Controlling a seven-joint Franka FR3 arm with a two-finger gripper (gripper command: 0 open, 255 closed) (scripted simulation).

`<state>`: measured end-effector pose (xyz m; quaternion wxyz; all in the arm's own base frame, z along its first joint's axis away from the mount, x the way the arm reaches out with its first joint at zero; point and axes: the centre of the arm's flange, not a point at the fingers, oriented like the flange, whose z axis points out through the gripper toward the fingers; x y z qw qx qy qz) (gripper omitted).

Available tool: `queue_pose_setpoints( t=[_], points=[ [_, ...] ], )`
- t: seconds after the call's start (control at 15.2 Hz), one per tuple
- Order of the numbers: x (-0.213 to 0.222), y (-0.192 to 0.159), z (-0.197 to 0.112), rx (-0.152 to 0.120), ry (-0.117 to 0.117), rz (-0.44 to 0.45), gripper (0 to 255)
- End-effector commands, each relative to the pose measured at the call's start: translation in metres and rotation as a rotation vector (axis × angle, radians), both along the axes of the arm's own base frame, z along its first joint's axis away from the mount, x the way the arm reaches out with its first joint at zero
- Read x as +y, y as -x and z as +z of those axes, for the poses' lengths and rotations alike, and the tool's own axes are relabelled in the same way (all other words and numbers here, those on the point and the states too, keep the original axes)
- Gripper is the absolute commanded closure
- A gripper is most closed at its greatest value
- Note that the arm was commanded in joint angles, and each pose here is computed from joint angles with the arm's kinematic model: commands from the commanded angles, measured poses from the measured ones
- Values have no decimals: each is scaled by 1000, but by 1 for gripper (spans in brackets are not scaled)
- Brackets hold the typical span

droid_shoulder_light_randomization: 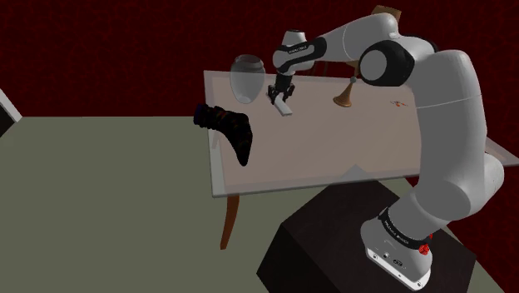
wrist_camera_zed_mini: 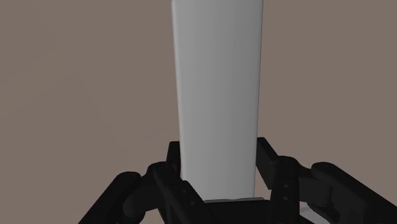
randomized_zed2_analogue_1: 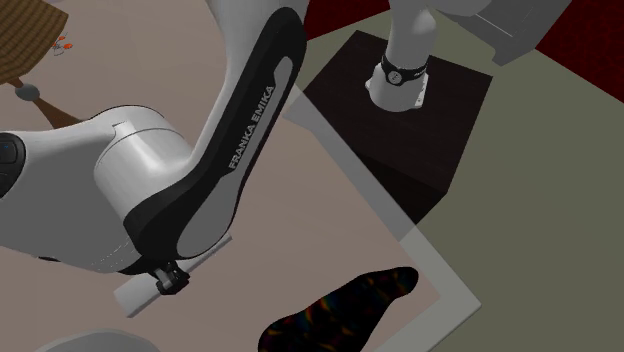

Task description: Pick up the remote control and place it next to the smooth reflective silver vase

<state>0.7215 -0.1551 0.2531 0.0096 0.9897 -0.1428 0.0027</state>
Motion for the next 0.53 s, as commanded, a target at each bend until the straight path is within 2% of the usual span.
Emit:
queue_pose_setpoints(
  t=[0.0, 0.46],
  points=[
    [0, 0, -11, -1, 0, 0, 255],
    [0, 0, -47, -1, 0, 0, 255]
  ],
)
